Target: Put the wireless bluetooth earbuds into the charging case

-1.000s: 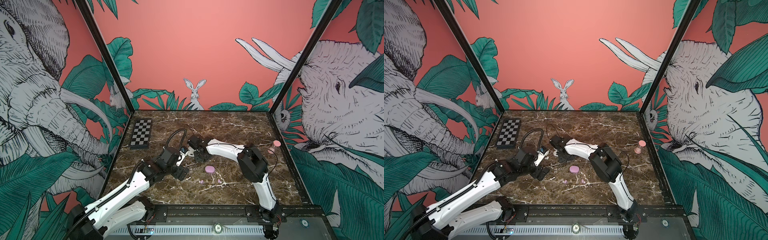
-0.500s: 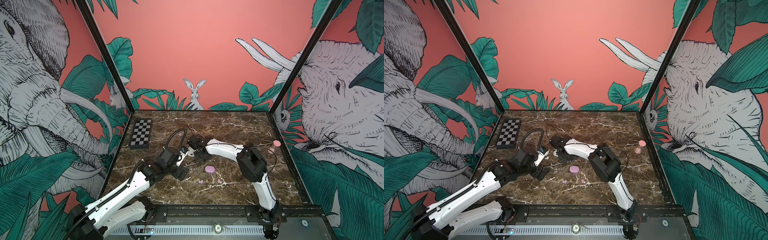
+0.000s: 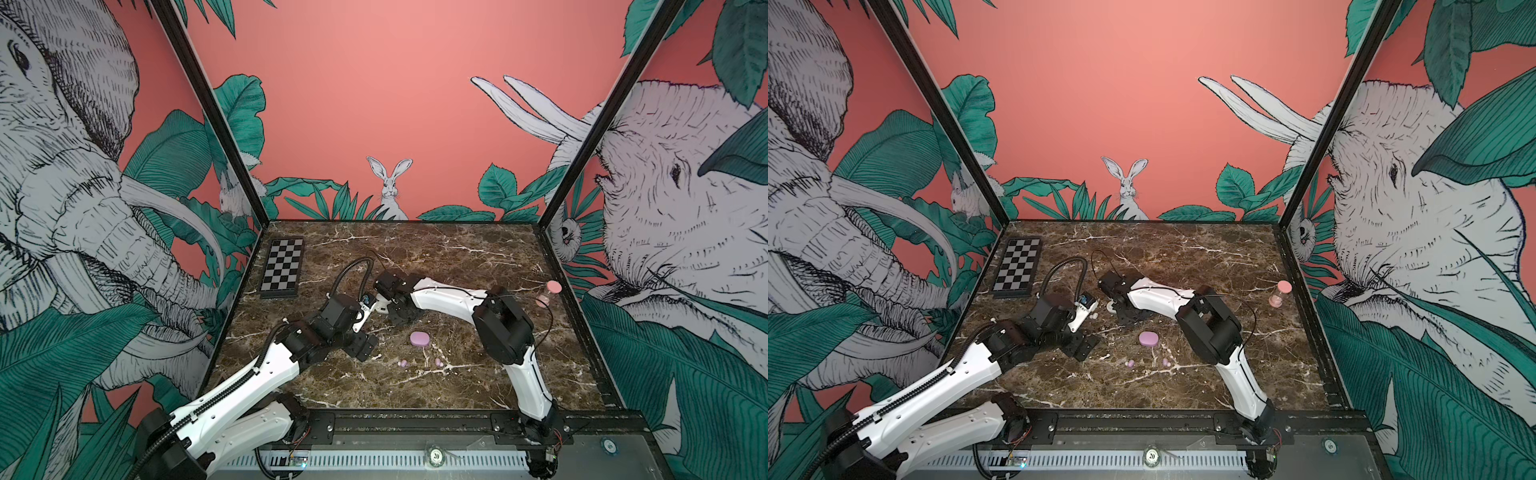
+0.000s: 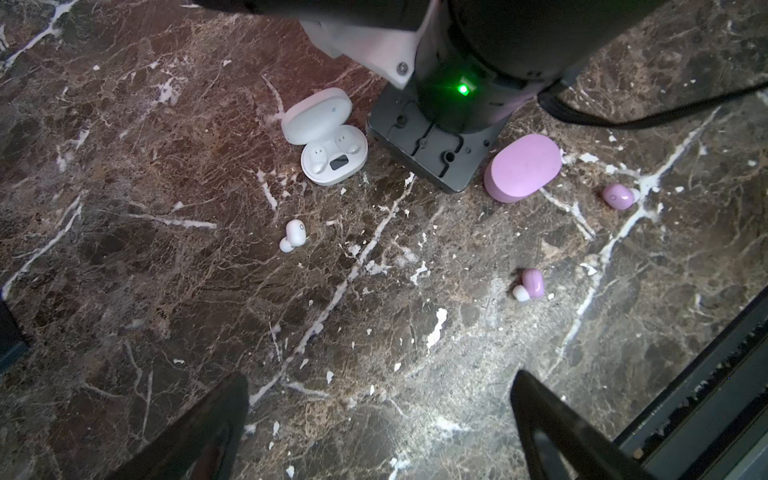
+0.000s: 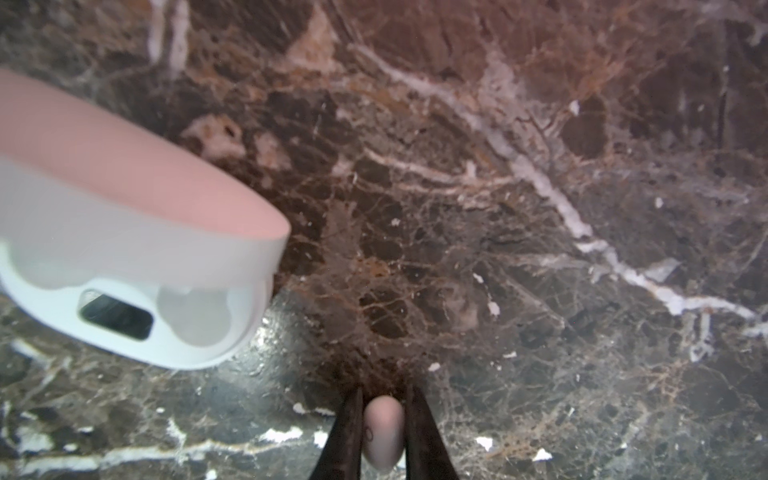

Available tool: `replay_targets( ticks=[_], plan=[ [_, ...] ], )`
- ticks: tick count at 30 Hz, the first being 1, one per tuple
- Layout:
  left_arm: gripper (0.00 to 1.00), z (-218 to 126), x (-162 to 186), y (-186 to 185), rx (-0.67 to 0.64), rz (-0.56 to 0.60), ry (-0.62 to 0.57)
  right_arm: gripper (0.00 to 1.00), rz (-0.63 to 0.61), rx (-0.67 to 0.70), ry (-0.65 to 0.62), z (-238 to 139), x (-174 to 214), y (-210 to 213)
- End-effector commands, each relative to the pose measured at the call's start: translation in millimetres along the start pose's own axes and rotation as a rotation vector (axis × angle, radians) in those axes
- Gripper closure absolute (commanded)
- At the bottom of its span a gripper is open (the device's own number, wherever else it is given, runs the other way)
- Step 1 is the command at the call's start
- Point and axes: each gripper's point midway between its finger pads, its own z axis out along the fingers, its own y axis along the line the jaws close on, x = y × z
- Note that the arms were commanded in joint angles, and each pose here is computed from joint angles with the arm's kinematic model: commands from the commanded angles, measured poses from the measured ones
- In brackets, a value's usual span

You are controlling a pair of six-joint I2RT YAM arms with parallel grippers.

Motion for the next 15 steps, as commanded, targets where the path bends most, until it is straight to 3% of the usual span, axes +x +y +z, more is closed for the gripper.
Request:
replay_targets(
  ticks=[1,15],
  plan=[
    [0.01,-5,-4,1,-0.010,0.008,-0.009,0.84,-0.022,0.021,0.011,-2,2,-1],
    [0.01,-11,-6,6,-0.035,0.007,-0.037,0.84,-0.003,-0.124,-0.044,-29,-9,16]
  ],
)
